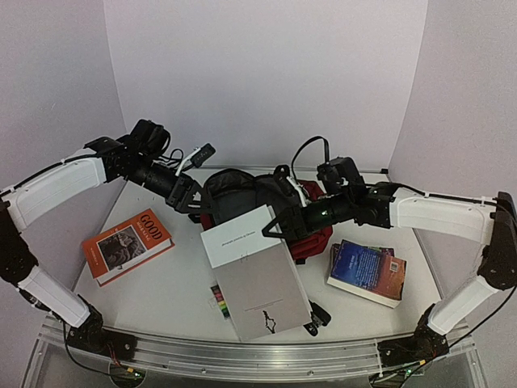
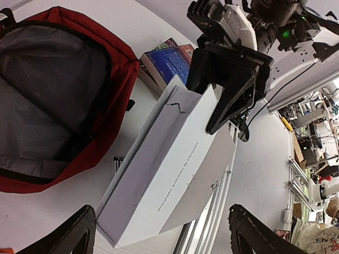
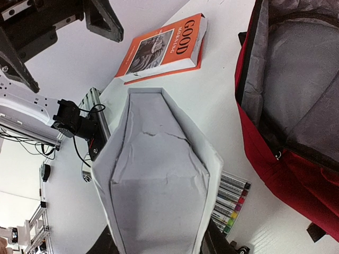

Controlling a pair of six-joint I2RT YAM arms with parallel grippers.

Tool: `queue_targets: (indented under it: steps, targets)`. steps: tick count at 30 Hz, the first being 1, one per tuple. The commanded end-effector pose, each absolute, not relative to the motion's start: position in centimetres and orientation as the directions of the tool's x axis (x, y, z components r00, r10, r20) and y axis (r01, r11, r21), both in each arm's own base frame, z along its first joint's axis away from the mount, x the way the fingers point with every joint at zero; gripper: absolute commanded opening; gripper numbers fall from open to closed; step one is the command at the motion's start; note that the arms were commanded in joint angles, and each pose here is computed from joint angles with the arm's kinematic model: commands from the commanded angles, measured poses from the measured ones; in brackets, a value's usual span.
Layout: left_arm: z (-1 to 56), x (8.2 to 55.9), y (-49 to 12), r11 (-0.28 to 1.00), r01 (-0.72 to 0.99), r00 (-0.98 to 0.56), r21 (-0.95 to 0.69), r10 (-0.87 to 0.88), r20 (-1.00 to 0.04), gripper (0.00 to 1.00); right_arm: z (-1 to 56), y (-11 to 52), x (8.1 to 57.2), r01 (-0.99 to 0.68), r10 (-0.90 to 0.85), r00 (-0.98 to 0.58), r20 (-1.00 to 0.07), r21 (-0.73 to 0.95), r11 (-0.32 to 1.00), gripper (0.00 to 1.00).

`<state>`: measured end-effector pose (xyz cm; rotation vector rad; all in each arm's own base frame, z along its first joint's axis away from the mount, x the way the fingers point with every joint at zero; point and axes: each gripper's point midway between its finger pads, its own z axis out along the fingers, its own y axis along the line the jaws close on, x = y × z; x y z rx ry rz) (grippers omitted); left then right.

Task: Pack the student bag
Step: Pick up the book from the center of the board.

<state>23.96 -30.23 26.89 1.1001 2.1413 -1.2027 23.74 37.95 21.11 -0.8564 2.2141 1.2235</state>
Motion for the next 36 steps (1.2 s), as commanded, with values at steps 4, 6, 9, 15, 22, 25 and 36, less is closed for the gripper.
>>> queue_targets:
  steps: [4,6,9,15,22,25,36]
  targets:
    - [28.0,23.3,-33.6,0.098,0.867,-0.472,-0.488,0.473,-0.744,0.86,24.6,39.0,22.6,-0.789,-0.323,-0.614,-0.720,0.544,0.286,0.28]
    - [27.6,22.6,-34.4,0.067,0.859,-0.470,-0.508,0.499,-0.728,0.86,24.8,38.9,22.4,-0.794,-0.328,-0.608,-0.723,0.542,0.275,0.28]
    - [26.5,21.4,-35.2,0.034,0.832,-0.479,-0.553,0.545,-0.688,0.85,25.1,38.9,22.1,-0.800,-0.332,-0.601,-0.728,0.542,0.259,0.28]
    - [25.4,19.6,-35.9,-0.009,0.784,-0.504,-0.621,0.574,-0.645,0.84,25.3,38.8,21.7,-0.804,-0.336,-0.595,-0.730,0.544,0.241,0.28]
    - [23.1,19.0,-36.0,0.012,0.764,-0.522,-0.645,0.598,-0.608,0.84,25.4,39.1,20.8,-0.803,-0.355,-0.592,-0.723,0.566,0.187,0.27]
    - [22.7,20.0,-36.1,0.051,0.807,-0.501,-0.588,0.586,-0.637,0.84,25.2,39.3,20.6,-0.800,-0.365,-0.594,-0.717,0.574,0.176,0.27]
    - [23.5,19.4,-36.1,0.013,0.812,-0.489,-0.584,0.560,-0.669,0.75,24.9,39.5,20.3,-0.798,-0.376,-0.594,-0.712,0.579,0.164,0.27]
